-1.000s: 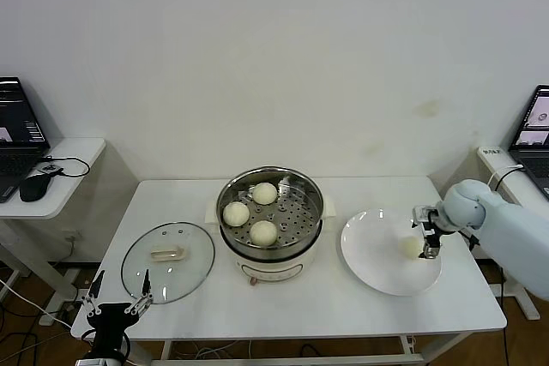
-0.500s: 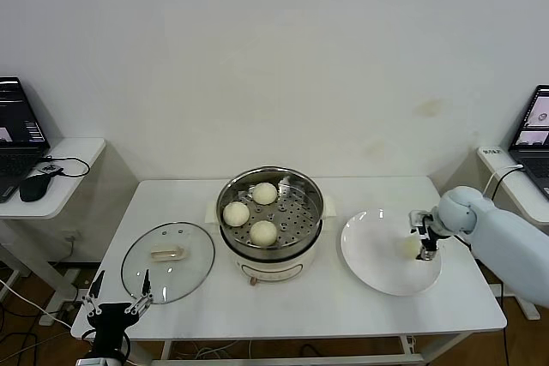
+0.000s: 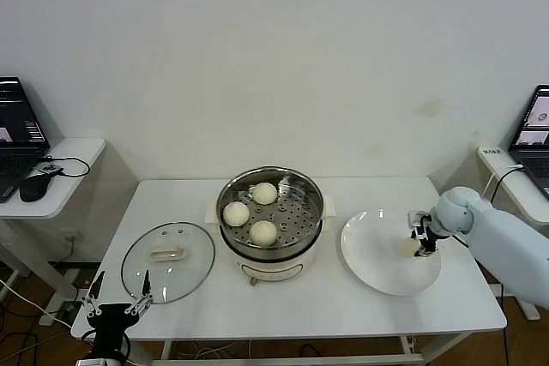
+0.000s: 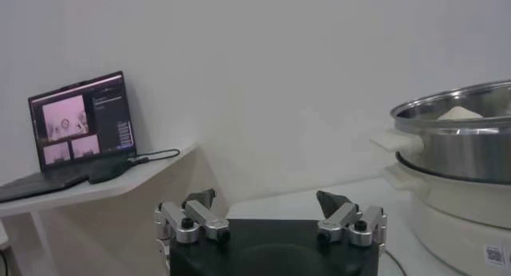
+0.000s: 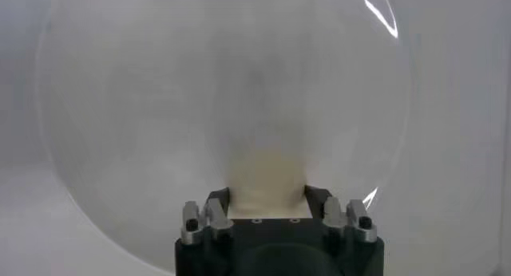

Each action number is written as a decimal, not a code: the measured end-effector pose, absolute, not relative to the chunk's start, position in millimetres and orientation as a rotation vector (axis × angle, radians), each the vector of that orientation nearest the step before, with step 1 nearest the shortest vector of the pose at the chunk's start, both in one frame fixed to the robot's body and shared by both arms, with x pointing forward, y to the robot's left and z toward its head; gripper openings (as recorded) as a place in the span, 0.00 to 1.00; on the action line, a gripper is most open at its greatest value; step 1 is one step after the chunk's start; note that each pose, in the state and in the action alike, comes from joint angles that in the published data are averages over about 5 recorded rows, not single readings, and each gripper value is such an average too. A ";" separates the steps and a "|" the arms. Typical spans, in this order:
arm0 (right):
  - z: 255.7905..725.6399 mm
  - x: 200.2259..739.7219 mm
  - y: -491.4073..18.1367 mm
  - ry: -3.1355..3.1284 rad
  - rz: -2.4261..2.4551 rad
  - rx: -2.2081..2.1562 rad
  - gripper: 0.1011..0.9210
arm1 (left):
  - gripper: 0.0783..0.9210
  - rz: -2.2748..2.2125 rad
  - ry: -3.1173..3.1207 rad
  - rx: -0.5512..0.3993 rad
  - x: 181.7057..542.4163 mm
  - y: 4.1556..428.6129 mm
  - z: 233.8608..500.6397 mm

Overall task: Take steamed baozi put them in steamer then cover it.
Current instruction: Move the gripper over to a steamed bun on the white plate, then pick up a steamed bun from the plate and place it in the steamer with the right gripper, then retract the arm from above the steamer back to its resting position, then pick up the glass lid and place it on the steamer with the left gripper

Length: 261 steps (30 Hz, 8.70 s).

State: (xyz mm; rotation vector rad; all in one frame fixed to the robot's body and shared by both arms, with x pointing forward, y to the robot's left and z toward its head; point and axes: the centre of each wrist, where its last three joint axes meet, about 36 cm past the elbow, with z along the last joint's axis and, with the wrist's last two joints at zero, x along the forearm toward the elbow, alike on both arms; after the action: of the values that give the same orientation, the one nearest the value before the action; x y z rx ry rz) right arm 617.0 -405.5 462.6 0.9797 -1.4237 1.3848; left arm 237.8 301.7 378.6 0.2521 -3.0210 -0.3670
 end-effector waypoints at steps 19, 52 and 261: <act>599.6 637.0 -342.1 -1.581 1.492 1.049 0.45 | 0.88 -0.362 -3.042 0.237 241.6 298.4 383.2; 625.1 649.3 -106.5 -1.620 1.388 1.339 0.52 | 0.88 -0.342 -3.055 0.277 245.5 302.1 385.8; 312.4 254.9 -362.8 -3.096 0.476 -0.107 0.88 | 0.08 -2.243 -2.289 -0.017 430.9 274.6 452.7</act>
State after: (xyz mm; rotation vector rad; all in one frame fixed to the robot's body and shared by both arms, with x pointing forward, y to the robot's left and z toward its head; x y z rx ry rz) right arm 254.9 -362.8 312.4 -0.1071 -3.0963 0.4759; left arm 430.9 274.6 452.7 -0.0169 -2.2893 -2.2433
